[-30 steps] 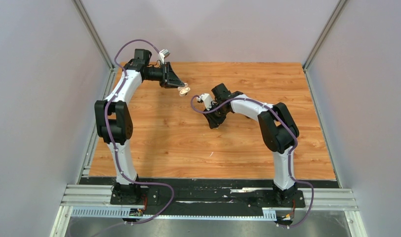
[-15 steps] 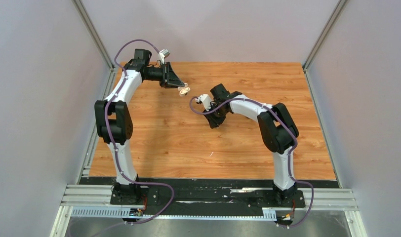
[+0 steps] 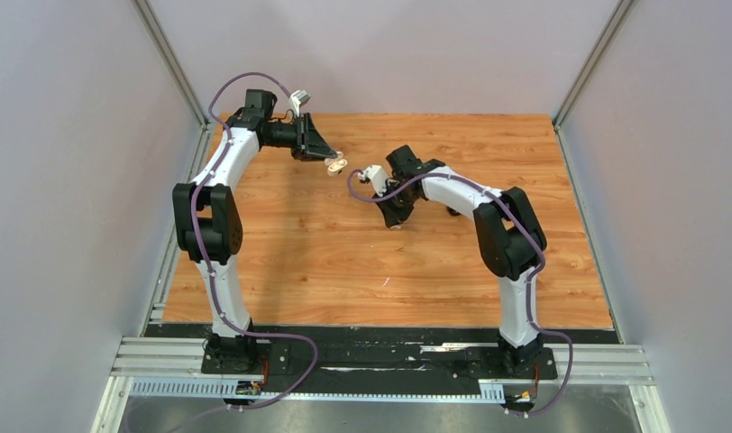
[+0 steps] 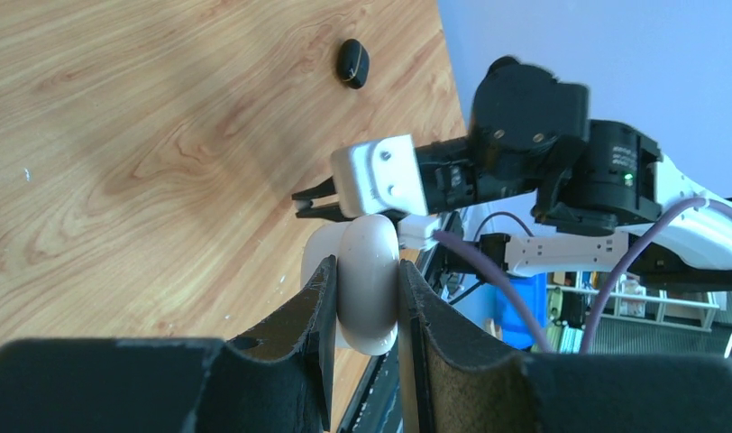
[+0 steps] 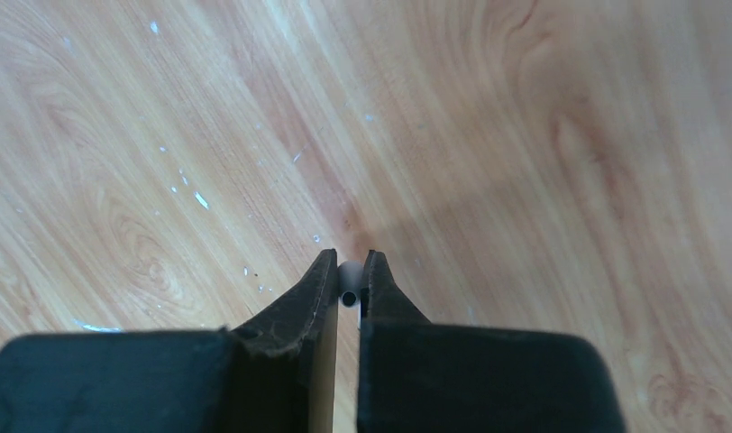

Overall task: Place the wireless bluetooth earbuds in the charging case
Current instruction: Pick up the earbud from the center of the board, then place the earbud in the charging case.

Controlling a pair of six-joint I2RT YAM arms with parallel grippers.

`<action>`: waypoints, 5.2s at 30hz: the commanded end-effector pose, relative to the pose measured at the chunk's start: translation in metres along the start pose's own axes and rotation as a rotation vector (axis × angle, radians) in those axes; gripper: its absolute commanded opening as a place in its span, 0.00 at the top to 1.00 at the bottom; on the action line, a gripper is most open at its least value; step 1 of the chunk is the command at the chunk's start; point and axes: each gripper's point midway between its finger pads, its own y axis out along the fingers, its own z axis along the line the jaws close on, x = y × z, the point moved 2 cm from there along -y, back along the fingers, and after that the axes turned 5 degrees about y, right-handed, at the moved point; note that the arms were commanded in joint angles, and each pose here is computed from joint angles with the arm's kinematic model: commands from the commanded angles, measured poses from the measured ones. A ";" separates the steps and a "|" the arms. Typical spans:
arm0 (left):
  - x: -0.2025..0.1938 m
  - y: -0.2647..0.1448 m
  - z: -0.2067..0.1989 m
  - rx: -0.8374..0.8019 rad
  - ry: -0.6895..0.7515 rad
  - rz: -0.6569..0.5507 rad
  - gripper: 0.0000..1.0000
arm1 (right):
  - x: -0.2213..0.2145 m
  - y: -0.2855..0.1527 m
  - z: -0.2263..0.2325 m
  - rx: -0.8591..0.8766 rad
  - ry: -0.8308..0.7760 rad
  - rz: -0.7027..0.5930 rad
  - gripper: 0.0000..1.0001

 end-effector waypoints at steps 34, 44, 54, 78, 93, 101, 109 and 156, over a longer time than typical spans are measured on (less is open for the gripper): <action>0.020 0.022 -0.087 -0.405 0.109 0.071 1.00 | 0.208 -0.241 0.074 0.398 -0.378 -1.127 1.00; 0.017 0.015 -0.102 -0.414 0.090 0.091 1.00 | 0.207 -0.229 0.081 0.405 -0.405 -1.158 1.00; 0.012 0.009 -0.111 -0.419 0.042 0.114 1.00 | 0.202 -0.220 0.083 0.425 -0.420 -1.150 1.00; 0.011 0.001 -0.125 -0.420 -0.086 0.154 1.00 | 0.206 -0.198 0.092 0.382 -0.509 -1.198 1.00; 0.012 -0.001 -0.129 -0.430 -0.071 0.158 1.00 | 0.204 -0.194 0.089 0.363 -0.496 -1.192 1.00; 0.012 -0.002 -0.132 -0.435 -0.064 0.160 1.00 | 0.204 -0.195 0.088 0.350 -0.492 -1.199 1.00; 0.010 -0.003 -0.131 -0.438 -0.066 0.164 1.00 | 0.205 -0.201 0.089 0.334 -0.498 -1.215 1.00; 0.016 -0.001 -0.130 -0.446 -0.041 0.161 1.00 | 0.204 -0.209 0.083 0.304 -0.448 -1.215 0.99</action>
